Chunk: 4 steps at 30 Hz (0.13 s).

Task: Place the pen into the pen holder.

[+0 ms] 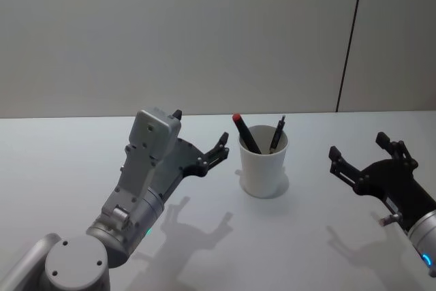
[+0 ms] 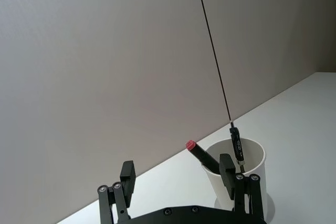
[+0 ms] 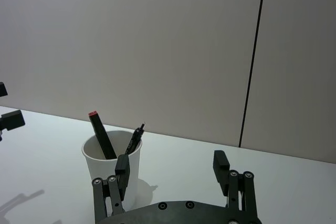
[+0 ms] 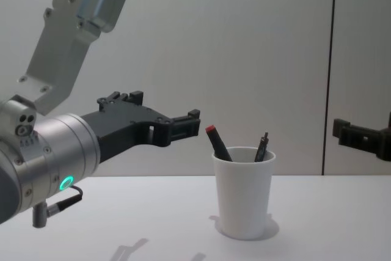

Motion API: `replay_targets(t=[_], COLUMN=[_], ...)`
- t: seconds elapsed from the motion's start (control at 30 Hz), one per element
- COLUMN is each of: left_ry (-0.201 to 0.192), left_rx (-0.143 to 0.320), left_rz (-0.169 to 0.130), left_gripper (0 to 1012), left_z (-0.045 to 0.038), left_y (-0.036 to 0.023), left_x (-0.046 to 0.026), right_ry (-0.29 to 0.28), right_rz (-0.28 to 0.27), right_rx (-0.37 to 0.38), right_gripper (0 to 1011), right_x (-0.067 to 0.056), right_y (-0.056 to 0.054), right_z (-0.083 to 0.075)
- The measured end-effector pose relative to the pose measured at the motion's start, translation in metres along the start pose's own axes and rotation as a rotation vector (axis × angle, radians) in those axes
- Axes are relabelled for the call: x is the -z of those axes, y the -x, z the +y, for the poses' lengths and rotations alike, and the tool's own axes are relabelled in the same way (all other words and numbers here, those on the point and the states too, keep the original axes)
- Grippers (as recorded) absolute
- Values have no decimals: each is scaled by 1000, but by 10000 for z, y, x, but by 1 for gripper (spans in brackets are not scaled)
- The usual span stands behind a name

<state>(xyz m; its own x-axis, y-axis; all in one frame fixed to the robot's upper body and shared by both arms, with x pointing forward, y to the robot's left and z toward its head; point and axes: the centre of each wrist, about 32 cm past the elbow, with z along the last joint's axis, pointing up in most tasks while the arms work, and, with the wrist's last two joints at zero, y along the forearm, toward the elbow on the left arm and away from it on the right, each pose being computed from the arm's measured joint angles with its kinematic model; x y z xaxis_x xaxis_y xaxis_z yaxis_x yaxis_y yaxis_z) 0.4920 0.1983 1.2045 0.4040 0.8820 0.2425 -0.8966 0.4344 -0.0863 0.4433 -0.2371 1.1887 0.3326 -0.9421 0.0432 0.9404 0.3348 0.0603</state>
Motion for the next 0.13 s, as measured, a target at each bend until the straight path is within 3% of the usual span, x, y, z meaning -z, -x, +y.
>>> replay_targets(t=[0.13], left_ry=[0], left_rx=[0], left_rz=[0], left_gripper=[1001], left_z=[0], left_y=[0], left_x=[1], right_ry=[0], right_rz=[0], right_rx=[0], right_gripper=[1002], right_x=[0], right_y=[0], right_z=[0])
